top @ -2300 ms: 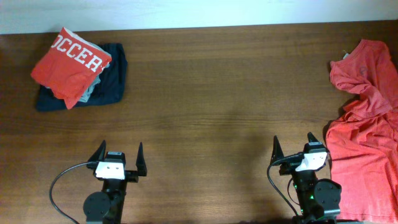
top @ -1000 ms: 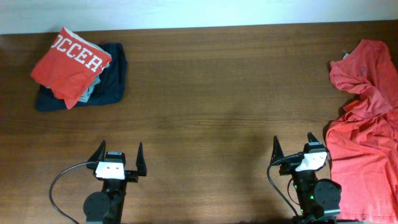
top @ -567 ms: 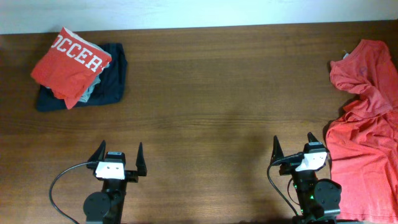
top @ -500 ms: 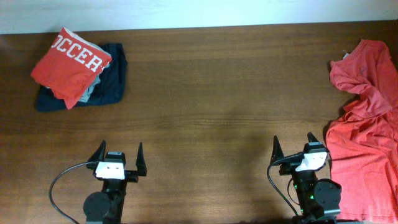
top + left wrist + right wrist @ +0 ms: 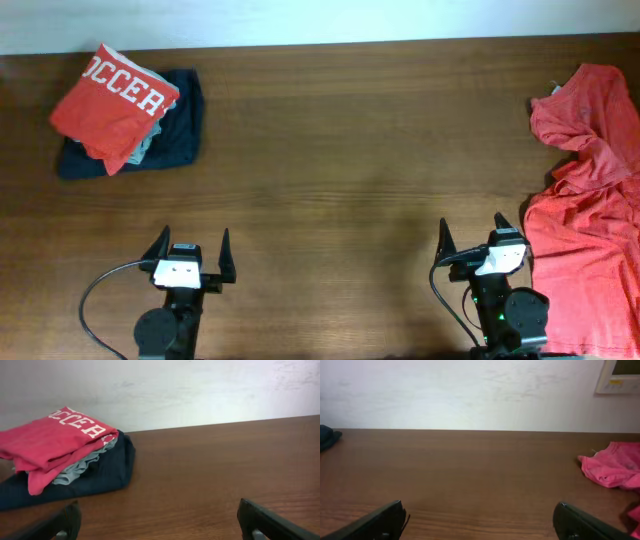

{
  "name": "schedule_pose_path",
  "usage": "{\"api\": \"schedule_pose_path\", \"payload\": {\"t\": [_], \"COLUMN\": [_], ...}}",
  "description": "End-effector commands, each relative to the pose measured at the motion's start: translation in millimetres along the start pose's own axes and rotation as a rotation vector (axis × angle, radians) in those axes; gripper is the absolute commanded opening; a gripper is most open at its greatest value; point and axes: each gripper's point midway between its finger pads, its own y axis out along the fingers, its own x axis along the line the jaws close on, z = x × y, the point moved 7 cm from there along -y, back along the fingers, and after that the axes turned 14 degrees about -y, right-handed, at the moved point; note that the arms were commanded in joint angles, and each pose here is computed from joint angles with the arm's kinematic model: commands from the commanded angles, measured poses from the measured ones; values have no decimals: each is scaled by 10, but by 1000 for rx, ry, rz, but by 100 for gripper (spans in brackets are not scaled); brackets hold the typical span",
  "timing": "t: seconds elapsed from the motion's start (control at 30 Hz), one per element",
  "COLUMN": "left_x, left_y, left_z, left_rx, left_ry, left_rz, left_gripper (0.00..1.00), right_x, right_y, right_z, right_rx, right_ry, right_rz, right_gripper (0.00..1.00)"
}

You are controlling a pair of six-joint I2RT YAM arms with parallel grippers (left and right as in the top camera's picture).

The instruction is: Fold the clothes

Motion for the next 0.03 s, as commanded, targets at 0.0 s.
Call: {"api": "schedule_pose_path", "payload": {"t": [0.0], "left_x": [4], "left_y": [-4], "left_z": [9], "left_rx": [0], "left_ry": [16], "left_rz": [-6], "left_gripper": [99], "right_x": [-1], "right_y": [0], "right_z": [23], "right_rx": [3], "right_ry": [-7], "right_rz": [8], "right_gripper": [99]}}
